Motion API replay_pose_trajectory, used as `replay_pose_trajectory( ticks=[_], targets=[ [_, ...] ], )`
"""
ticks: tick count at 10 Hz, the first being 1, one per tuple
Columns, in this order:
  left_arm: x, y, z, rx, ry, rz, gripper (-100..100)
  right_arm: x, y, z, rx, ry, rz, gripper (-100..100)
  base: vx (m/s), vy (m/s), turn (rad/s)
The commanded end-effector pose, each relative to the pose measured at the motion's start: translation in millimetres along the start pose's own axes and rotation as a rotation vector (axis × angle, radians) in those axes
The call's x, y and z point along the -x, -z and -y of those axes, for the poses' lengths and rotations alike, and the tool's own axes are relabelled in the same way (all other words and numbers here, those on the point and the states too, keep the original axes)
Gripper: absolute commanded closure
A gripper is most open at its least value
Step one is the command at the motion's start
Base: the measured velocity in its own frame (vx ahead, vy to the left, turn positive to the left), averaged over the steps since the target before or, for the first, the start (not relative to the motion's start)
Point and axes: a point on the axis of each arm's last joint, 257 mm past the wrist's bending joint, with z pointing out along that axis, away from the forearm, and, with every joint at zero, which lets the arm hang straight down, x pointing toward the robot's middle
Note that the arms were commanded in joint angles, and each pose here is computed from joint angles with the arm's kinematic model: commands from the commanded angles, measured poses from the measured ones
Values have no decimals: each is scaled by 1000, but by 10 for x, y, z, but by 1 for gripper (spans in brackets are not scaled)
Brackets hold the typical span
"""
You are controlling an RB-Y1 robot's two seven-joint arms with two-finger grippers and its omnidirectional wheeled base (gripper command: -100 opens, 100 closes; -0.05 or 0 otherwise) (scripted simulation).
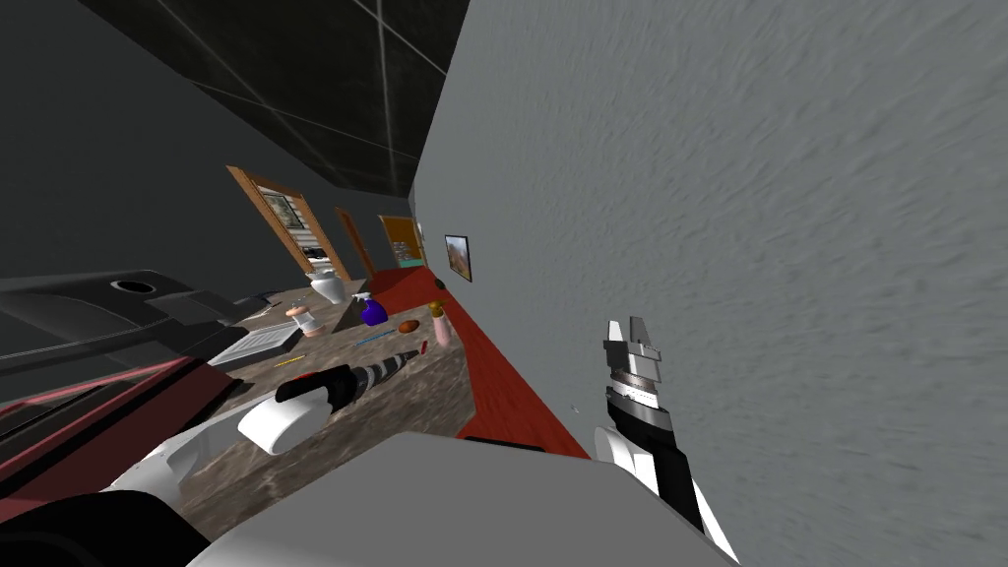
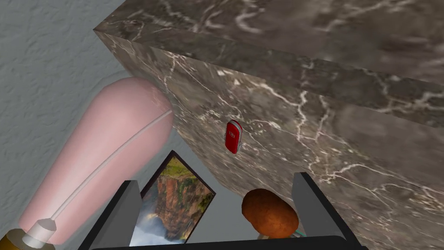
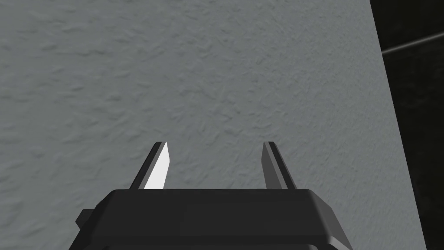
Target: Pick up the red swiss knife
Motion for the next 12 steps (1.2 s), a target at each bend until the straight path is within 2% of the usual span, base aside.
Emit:
replay_pose_trajectory(
  ticks=[1,2,3,4,5,6,8,9,11,12],
  targets=[
    [-42,35,-235,69,-16,-49,-100,0,0,0,0,0,0,0,35,-26,-80],
    [-26,39,-234,71,-24,-51,-100,0,0,0,0,0,0,0,28,-23,-59],
    [-61,79,-414,128,-36,-91,-100,0,0,0,0,0,0,0,35,-29,-102],
    [-47,82,-414,129,-43,-92,-100,0,0,0,0,0,0,0,33,-23,-49],
    [-66,134,-582,184,-57,-131,-100,0,0,0,0,0,0,0,45,-21,-106],
    [-60,136,-582,185,-60,-131,-100,0,0,0,0,0,0,0,37,-16,-50],
    [-83,251,-872,278,-80,-197,-100,0,0,0,0,0,0,0,59,-20,-116],
    [-67,264,-880,287,-88,-204,-100,0,0,0,0,0,0,0,54,-19,-35],
    [-59,399,-1117,371,-105,-264,-100,0,0,0,0,0,0,0,66,-29,-88],
    [-59,406,-1126,376,-107,-268,-100,0,0,0,0,0,0,0,56,-16,-48]
  ],
)
